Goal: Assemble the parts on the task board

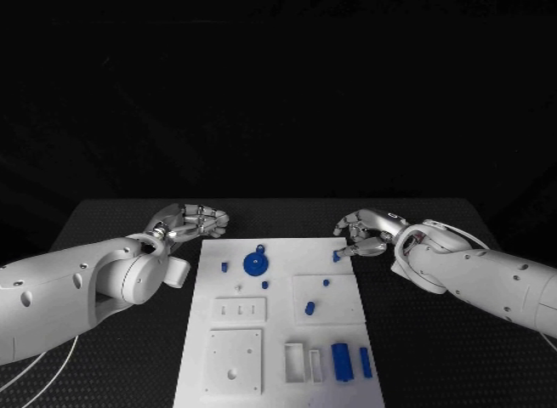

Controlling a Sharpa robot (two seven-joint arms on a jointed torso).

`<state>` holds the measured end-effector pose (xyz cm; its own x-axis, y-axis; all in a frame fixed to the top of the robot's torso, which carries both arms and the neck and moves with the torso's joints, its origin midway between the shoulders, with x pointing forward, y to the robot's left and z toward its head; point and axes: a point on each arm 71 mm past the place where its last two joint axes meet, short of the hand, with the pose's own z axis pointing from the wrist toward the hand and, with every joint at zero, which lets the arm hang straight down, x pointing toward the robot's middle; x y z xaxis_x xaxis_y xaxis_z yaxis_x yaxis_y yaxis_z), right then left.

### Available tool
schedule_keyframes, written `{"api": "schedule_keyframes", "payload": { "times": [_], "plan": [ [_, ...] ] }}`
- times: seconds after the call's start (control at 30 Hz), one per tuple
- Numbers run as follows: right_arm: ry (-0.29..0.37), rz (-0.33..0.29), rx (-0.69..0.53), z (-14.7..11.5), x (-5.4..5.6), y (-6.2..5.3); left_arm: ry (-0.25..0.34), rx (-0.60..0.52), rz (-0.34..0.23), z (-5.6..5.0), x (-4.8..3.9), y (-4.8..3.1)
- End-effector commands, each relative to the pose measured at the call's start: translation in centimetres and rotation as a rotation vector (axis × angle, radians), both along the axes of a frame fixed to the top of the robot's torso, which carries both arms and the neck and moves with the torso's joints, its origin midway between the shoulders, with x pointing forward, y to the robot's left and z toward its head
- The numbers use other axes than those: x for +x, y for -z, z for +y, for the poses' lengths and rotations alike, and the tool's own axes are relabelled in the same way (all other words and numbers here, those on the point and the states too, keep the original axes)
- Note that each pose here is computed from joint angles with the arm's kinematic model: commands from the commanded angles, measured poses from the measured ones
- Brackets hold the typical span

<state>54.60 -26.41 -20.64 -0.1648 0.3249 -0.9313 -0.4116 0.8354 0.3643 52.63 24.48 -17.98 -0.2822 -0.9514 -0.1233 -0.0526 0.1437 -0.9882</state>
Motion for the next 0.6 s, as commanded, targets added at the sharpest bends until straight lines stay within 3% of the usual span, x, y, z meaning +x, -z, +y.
{"api": "schedule_keyframes", "payload": {
  "times": [0.03, 0.3, 0.6],
  "plan": [
    [-0.025, 0.013, -0.014, -0.1, -0.1, 0.3, 0.025, -0.008, -0.013, -0.3, -0.08, -0.15],
    [-0.037, 0.011, -0.06, -0.2, -0.3, 0.9, 0.025, -0.007, -0.012, -0.3, -0.15, -0.16],
    [-0.04, 0.04, -0.051, 0.2, -0.8, 2.5, 0.02, -0.005, -0.011, 0.0, -0.14, -0.15]
  ]
}}
